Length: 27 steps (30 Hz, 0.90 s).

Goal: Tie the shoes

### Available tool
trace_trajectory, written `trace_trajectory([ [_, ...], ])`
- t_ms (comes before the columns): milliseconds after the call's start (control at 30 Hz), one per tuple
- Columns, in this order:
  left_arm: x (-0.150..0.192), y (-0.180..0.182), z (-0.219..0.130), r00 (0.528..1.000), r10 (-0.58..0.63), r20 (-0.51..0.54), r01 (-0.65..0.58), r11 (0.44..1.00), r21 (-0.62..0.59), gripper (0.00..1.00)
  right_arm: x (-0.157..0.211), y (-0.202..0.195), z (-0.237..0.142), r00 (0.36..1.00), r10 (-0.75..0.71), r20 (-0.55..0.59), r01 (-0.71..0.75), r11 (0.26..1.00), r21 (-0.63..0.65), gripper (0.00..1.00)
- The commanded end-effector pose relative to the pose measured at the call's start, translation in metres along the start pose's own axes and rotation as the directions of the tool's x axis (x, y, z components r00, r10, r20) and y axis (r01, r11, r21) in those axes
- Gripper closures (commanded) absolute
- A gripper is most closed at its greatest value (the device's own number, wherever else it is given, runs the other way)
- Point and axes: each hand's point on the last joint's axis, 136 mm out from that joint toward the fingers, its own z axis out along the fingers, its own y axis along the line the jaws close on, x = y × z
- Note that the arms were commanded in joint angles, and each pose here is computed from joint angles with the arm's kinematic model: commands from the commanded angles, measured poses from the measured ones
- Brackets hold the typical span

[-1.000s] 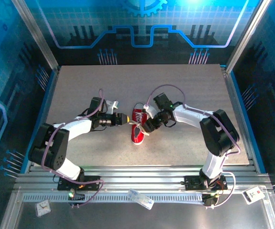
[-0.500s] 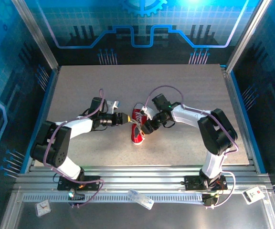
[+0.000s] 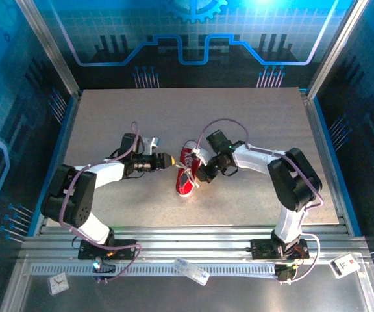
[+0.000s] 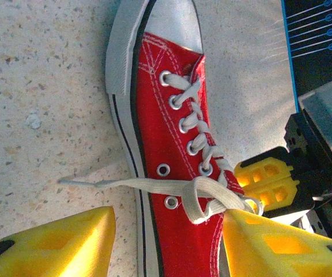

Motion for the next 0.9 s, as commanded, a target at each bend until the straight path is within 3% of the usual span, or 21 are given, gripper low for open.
trace_trajectory([
  [0,-0.005,-0.012,-0.004,1.0,0.012,0.018,-0.013,0.998,0.059,0.48,-0.006,0.007,-0.012,0.999,-0.018,0.047,0.018,1.0,-0.007,1.0],
  [100,-0.006,-0.017,-0.004,1.0,0.017,0.022,-0.019,0.996,0.088,0.47,-0.005,0.009,-0.014,0.998,-0.026,0.055,0.027,0.999,-0.018,0.99],
  [233,-0.004,-0.02,-0.002,1.0,0.001,0.01,-0.002,0.993,0.12,0.47,-0.006,0.016,-0.01,0.997,-0.056,0.052,0.058,0.998,-0.038,0.81],
  [567,-0.001,-0.018,0.001,1.0,-0.021,0.0,0.021,0.991,0.13,0.47,-0.015,0.026,-0.001,0.993,-0.11,0.05,0.113,0.992,-0.061,0.59],
  [767,-0.001,-0.016,0.002,1.0,-0.02,-0.004,0.02,0.992,0.126,0.47,-0.019,0.019,0.008,0.993,-0.114,0.03,0.115,0.992,-0.044,0.59],
  [867,0.0,-0.017,0.002,1.0,-0.021,-0.007,0.022,0.992,0.128,0.48,-0.018,0.012,0.014,0.995,-0.103,0.008,0.103,0.994,-0.024,0.69],
])
